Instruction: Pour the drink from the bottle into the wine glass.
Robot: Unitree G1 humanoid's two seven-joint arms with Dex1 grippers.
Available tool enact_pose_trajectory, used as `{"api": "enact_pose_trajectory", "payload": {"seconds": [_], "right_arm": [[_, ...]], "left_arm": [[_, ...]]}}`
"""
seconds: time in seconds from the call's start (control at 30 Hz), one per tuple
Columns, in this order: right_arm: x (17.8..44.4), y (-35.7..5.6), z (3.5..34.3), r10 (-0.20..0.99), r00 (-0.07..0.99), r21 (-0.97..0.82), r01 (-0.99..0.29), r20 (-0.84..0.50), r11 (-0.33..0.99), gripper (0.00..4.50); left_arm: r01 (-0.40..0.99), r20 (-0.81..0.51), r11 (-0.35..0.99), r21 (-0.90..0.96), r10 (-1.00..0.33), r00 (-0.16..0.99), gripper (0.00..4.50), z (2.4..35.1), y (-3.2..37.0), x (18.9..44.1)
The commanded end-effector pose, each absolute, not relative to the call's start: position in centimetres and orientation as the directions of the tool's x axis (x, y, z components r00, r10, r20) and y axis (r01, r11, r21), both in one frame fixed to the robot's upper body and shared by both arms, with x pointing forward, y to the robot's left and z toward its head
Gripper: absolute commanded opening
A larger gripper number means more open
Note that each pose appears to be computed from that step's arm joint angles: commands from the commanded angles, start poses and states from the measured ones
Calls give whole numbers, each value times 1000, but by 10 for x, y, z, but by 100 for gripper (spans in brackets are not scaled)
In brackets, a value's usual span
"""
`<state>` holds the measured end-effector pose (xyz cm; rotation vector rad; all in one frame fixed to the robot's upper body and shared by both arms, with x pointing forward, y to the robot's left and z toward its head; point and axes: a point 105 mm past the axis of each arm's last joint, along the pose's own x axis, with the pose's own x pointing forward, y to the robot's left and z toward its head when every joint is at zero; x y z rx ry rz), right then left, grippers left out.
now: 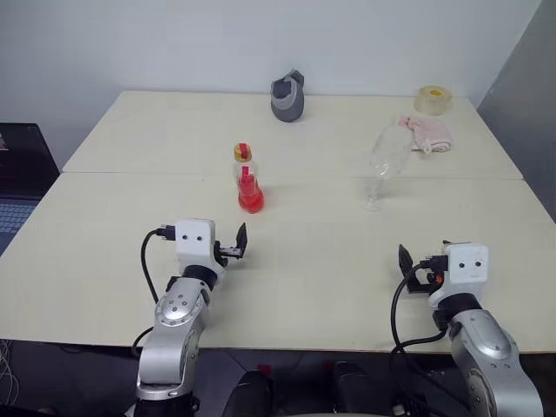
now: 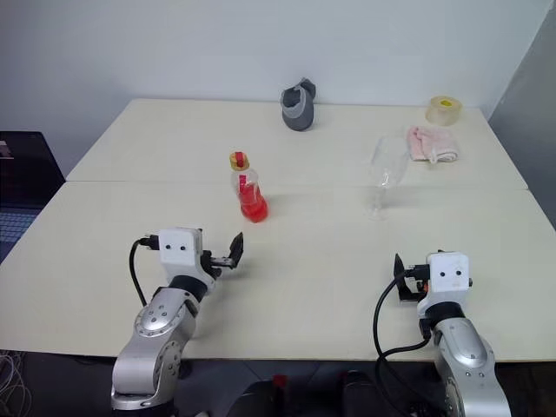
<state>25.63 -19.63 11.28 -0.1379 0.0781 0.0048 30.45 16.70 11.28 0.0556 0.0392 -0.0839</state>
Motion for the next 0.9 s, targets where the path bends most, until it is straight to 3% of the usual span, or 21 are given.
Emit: {"api": "enact_pose_trajectory", "payload": {"seconds": [0.03,0.63,0.77,0.9], "right_arm": [[255,-198,127,2,1000,-150,-6,-27,989,450],[257,-194,132,80,997,-177,-81,-15,981,450],[256,-174,142,221,975,-159,-217,8,963,450],[249,-147,150,447,894,-159,-441,7,884,450]], "left_arm": [[80,-5,993,84,-80,997,449,123,168,305],[85,21,994,74,-87,996,449,125,169,303],[76,46,988,132,-82,996,449,126,176,308],[70,62,988,135,-79,995,449,126,179,321]]}}
